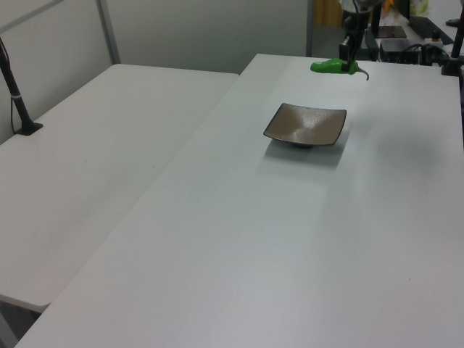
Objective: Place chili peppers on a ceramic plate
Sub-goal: 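Lift the chili pepper and carry it over the brown plate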
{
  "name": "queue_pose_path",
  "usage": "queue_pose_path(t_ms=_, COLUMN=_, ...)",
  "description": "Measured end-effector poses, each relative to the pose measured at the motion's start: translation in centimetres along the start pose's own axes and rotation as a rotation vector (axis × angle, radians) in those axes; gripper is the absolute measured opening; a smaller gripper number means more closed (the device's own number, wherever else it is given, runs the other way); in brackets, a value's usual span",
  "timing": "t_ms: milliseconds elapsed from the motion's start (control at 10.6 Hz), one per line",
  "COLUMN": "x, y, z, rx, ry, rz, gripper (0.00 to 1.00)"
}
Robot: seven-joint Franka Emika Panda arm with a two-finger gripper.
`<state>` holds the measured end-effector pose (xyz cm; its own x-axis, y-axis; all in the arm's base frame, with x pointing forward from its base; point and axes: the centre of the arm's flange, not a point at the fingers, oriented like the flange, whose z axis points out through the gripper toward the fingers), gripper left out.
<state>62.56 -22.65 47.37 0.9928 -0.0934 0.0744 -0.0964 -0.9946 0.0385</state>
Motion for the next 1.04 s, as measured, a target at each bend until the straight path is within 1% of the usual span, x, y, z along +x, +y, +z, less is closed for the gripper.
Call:
queue_pose_path(t_ms=189, x=0.1, y=-3.6, z=-1.1, rx=0.011, ry=-0.025, rz=0.060, gripper=0.36)
queue_pose_path(t_ms=378, x=0.5, y=-7.5, z=-0.8, rx=0.016, ry=-0.045, rz=0.132, gripper=0.36)
queue_pose_path(t_ms=567, x=0.6, y=-9.9, z=-0.4, rx=0.017, ry=-0.056, rz=0.214, gripper=0.36)
queue_pose_path(t_ms=661, x=0.6, y=-10.9, z=0.2, rx=0.025, ry=-0.067, rz=0.256, gripper=0.36)
queue_pose_path(t_ms=850, x=0.6, y=-12.8, z=1.8, rx=0.039, ry=-0.099, rz=0.307, gripper=0.36)
queue_pose_path(t_ms=1039, x=1.4, y=-14.7, z=3.8, rx=0.041, ry=-0.087, rz=0.373, gripper=0.36)
